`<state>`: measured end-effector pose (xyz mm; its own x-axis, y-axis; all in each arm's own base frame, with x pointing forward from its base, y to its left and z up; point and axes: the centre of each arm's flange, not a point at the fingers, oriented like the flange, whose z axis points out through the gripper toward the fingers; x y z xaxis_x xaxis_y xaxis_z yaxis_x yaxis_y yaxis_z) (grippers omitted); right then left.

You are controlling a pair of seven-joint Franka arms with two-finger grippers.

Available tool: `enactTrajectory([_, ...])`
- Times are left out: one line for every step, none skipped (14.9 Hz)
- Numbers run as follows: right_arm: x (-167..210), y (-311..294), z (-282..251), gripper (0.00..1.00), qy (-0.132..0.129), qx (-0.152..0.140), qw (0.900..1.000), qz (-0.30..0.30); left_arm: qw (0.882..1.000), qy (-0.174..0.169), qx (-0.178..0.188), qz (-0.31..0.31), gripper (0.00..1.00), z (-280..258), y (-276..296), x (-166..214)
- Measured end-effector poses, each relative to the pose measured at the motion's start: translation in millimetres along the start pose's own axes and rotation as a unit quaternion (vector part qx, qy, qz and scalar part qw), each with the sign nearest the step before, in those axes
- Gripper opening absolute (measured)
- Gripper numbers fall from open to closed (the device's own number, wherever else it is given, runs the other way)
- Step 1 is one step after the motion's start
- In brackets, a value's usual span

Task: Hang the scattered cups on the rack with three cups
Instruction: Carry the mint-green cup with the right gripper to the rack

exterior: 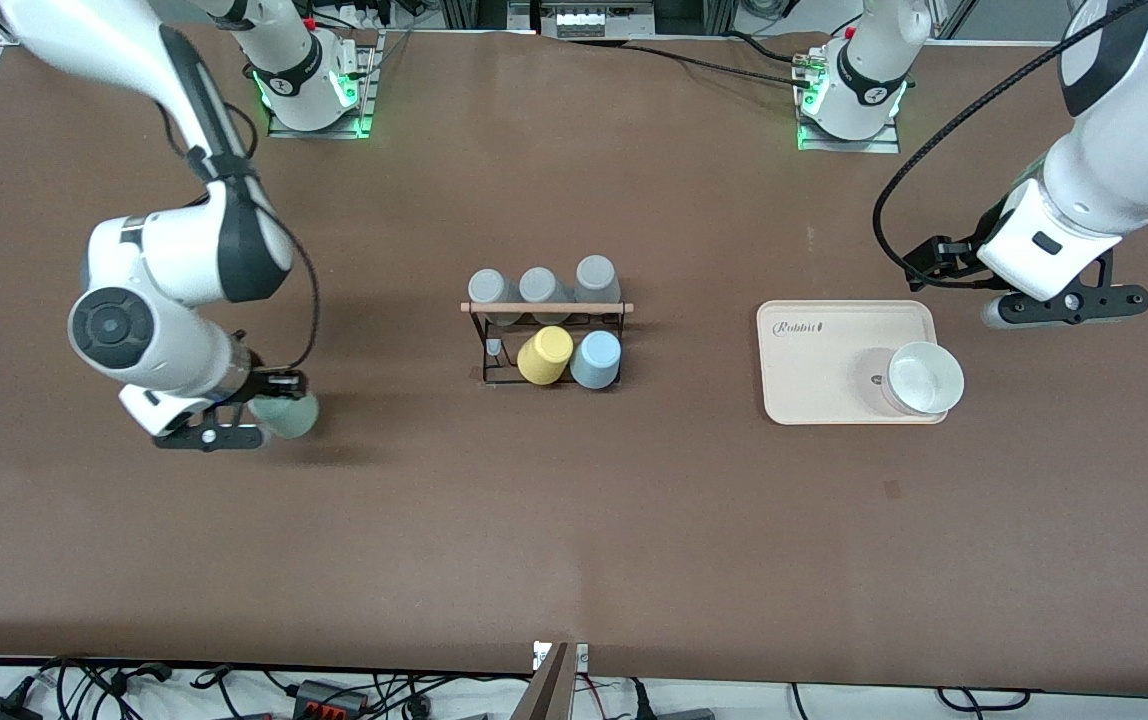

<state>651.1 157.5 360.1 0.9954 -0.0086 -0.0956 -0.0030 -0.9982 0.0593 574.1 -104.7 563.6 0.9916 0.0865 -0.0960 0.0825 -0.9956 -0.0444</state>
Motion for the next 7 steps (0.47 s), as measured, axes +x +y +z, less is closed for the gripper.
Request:
enactTrajectory([-5,-25,-14,0.63,-0.003,0.011,1.000,0.005,1.000,0.000,0.000,0.000,1.00,0,0,0])
enactTrajectory([-10,-48,-27,0.63,-0.003,0.018,1.000,0.010,1.000,0.000,0.000,0.000,1.00,0,0,0])
enactTrajectory([-15,-67,-36,0.63,-0.001,0.022,1.000,0.015,1.000,0.000,0.000,0.000,1.00,0,0,0])
enactTrajectory([-20,-84,-44,0.63,0.002,0.025,1.000,0.018,1.000,0.000,0.000,0.000,1.00,0,0,0])
enactTrajectory([-26,-99,-49,0.63,0.003,0.026,0.999,0.023,1.000,0.000,0.000,0.000,1.00,0,0,0])
enactTrajectory([-32,-116,-54,0.63,0.005,0.026,0.999,0.030,1.000,0.000,0.000,0.000,1.00,-1,0,0])
enactTrajectory([-40,-135,-60,0.63,0.007,0.026,0.999,0.038,1.000,0.000,0.000,0.000,1.00,-1,0,0])
